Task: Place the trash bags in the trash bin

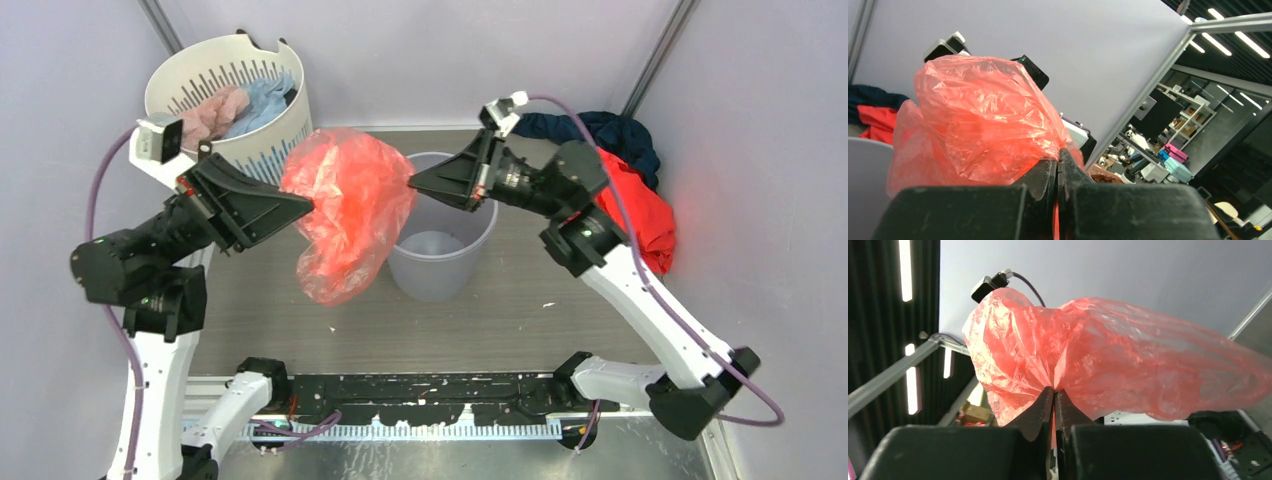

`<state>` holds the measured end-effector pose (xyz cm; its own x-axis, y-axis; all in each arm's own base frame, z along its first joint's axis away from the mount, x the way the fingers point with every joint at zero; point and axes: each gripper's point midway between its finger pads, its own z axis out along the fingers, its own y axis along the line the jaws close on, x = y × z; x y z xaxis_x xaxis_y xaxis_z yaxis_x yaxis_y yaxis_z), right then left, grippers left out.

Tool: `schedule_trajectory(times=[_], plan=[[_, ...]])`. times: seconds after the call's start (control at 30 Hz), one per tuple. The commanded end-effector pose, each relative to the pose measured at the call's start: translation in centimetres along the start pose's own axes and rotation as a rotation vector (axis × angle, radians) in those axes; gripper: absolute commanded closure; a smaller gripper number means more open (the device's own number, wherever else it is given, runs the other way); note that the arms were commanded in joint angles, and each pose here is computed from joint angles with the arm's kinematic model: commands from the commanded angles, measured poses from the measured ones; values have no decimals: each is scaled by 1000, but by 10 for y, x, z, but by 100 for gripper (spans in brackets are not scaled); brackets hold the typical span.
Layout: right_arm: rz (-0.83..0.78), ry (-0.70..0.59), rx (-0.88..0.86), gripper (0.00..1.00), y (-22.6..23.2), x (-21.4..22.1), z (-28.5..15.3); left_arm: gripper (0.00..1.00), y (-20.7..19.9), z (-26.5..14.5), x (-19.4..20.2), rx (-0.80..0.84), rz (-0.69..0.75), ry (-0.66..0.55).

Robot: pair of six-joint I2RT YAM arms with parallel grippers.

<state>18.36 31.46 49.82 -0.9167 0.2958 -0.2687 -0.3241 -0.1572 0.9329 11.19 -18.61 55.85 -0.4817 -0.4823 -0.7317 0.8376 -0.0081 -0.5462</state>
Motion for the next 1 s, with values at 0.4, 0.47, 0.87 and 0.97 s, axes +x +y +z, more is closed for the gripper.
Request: schedule_trajectory(times=[0.4, 0.47, 0.87, 0.97], plan=[[-224, 0, 174, 77, 25, 17, -45, 100, -9, 20, -53, -97, -76, -134], [-226, 23, 165, 72, 29, 19, -44, 100, 0, 23, -63, -128, -121, -175], [-580, -42, 585, 68, -13, -9, -63, 100, 76, 8, -99, -507, -255, -408], [-646, -41, 640, 69, -26, -11, -56, 100, 91, -4, -106, -599, -278, -486]])
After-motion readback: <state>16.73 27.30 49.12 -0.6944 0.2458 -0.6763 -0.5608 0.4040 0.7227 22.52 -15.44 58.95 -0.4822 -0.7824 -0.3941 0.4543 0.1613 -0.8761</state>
